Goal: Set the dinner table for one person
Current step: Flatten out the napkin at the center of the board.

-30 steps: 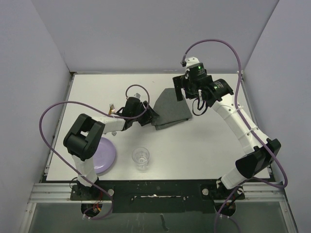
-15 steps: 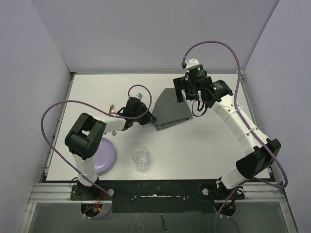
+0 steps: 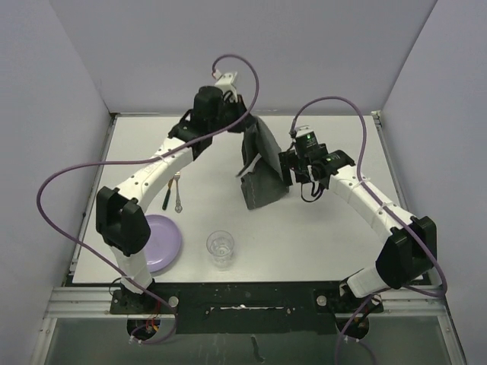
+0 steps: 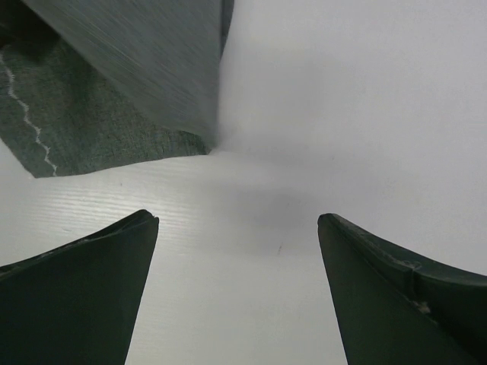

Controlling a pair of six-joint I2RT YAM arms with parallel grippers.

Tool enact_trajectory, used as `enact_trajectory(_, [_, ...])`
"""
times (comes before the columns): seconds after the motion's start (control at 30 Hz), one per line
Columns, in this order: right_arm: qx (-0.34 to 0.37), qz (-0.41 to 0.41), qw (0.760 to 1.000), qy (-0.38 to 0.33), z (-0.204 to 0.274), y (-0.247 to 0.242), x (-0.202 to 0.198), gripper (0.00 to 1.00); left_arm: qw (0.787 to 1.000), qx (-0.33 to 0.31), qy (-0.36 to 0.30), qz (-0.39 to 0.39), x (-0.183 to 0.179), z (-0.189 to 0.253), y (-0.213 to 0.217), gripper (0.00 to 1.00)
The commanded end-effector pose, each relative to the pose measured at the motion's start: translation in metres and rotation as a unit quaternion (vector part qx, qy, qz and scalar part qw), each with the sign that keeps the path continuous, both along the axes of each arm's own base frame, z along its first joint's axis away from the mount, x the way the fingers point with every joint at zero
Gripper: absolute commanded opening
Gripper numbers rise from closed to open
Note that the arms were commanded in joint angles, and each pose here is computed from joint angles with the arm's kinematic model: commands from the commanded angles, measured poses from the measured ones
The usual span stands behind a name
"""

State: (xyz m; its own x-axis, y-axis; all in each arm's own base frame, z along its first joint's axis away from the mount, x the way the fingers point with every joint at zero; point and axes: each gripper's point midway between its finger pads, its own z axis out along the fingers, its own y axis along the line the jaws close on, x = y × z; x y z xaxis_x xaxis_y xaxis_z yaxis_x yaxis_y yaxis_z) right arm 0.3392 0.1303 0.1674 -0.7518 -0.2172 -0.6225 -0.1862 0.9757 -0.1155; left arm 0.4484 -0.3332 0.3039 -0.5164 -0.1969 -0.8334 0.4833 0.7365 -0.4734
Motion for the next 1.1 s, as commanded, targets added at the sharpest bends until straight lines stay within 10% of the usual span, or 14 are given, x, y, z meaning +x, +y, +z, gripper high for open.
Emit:
enact_trajectory(0.0, [0.041, -0.012, 0.999, -0.012, -0.015, 0.013, 0.003, 0.87, 0.994, 0.041, -0.099, -0.005, 0.01, 0.087, 0.008, 0.0])
enact_trajectory(0.53, [0.033, -0.021, 0.999, -0.012, -0.028, 0.003, 0.013, 0.87, 0.989, 0.042, -0.14, -0.007, 0.024, 0.132, -0.005, 0.0])
enact_trajectory(1.07, [0.082, -0.039, 0.996, -0.01, -0.027, 0.005, 0.07, 0.86, 0.984, 0.081, -0.101, 0.123, -0.001, 0.145, 0.112, 0.0])
